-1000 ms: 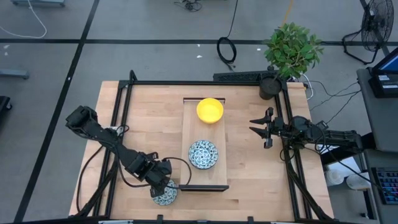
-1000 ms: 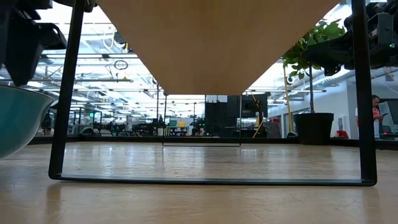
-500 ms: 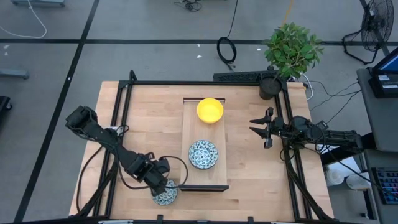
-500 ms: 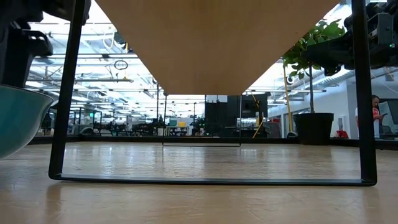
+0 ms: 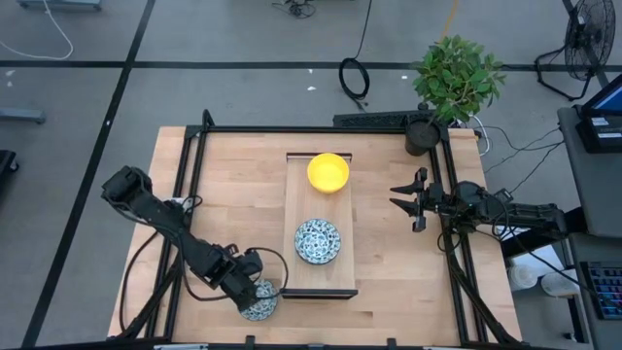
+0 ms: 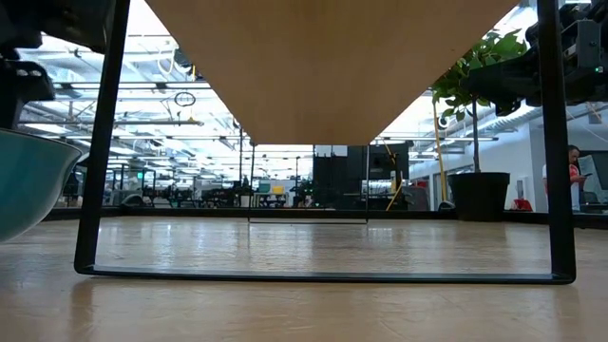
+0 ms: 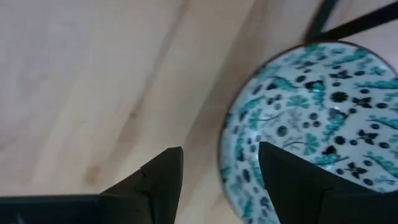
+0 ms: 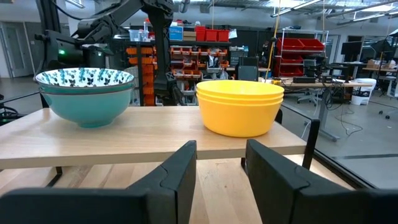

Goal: Pick & Place Mini bowls
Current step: Stack the blue patterned bowl on top of the blue patterned bowl on the shelf

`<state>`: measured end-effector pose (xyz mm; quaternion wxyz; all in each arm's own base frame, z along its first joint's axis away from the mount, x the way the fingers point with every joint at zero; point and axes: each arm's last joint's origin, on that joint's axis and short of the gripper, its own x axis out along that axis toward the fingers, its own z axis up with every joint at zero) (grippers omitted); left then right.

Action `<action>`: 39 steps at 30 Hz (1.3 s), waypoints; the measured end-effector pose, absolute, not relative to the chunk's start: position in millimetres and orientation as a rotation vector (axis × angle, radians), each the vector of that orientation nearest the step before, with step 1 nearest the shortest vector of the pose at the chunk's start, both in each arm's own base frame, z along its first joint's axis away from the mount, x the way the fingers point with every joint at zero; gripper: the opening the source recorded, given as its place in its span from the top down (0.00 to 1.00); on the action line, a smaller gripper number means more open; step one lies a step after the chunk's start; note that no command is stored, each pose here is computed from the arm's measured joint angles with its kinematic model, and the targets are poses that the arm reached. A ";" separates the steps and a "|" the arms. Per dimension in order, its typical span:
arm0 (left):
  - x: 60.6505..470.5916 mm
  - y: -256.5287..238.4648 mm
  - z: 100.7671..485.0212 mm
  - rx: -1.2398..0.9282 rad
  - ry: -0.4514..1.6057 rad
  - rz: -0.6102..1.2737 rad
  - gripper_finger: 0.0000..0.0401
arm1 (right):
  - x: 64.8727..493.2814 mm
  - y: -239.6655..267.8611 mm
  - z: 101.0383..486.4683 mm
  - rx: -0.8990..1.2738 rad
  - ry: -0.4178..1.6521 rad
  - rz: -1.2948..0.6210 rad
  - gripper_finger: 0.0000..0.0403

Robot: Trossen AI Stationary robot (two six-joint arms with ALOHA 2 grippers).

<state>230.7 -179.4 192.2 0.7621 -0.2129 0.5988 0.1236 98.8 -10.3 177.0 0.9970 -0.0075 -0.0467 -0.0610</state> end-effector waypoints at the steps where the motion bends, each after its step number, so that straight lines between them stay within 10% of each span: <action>1: 230.7 -180.2 190.1 -0.469 1.295 0.259 0.47 | 98.8 -10.3 177.0 -0.015 -0.093 -0.122 0.69; 39: 221.6 -176.1 164.8 -0.557 1.327 0.269 0.47 | 98.8 -10.3 177.0 -0.015 -0.094 -0.122 0.69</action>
